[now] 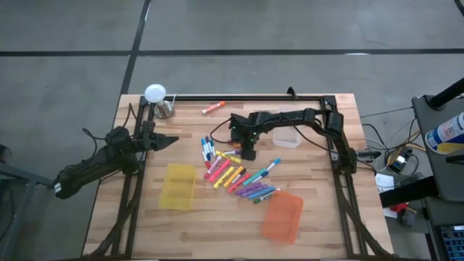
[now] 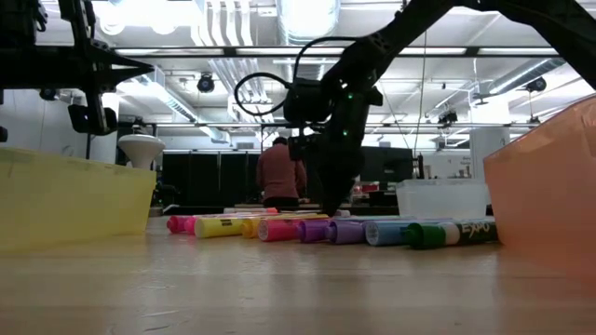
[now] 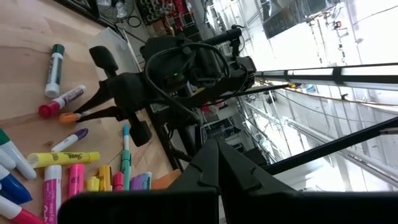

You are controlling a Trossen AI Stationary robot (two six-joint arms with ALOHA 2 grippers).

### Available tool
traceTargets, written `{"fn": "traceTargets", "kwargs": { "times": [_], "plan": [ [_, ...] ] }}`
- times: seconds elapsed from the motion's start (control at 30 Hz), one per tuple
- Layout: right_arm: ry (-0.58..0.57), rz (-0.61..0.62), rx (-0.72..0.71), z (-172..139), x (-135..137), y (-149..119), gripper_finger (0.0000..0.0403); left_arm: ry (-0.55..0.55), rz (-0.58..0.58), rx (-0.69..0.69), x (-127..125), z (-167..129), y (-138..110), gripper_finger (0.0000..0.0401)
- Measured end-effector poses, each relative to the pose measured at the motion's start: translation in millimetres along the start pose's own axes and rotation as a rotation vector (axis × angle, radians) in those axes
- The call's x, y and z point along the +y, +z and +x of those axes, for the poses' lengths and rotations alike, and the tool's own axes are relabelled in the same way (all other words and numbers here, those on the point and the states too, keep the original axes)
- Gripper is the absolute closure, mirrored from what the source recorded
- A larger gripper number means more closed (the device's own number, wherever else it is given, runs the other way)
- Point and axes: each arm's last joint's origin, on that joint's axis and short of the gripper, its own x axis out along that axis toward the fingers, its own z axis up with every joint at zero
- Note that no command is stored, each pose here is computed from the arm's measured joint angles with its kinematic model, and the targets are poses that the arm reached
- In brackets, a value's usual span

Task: Pick & Place Markers
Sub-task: Put the small orange highlighter pen into the transparent bin

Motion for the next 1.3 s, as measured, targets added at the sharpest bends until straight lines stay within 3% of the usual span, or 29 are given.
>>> {"fn": "traceTargets", "kwargs": {
  "times": [0.17,0.3,0.43,0.6,0.8,1.0,1.3],
  "plan": [
    [0.003,0.082,0.024,-20,1,7,0.0379,0.000,0.000,-0.001,0,0,0,0.0401],
    [-0.001,0.100,0.013,-59,4,16,0.0379,0.001,-0.001,-0.001,0,0,0,0.0401],
    [-0.103,0.120,0.040,-92,5,14,0.0379,0.007,0.002,0.001,1,0,0,0.0401],
    [-0.173,0.222,-0.014,-137,-7,-10,0.0379,0.021,-0.003,0.008,2,1,-1,0.0401],
    [-0.225,0.459,-0.049,-166,-30,-62,0.0379,0.023,-0.003,0.008,2,1,-1,0.0401],
    [-0.258,0.725,-0.043,-158,-57,-111,0.0379,0.023,-0.003,0.008,2,1,-1,0.0401],
    [-0.210,0.896,0.074,-102,-84,-148,0.0373,0.023,-0.008,0.008,2,1,-1,0.0401]
  ]
}}
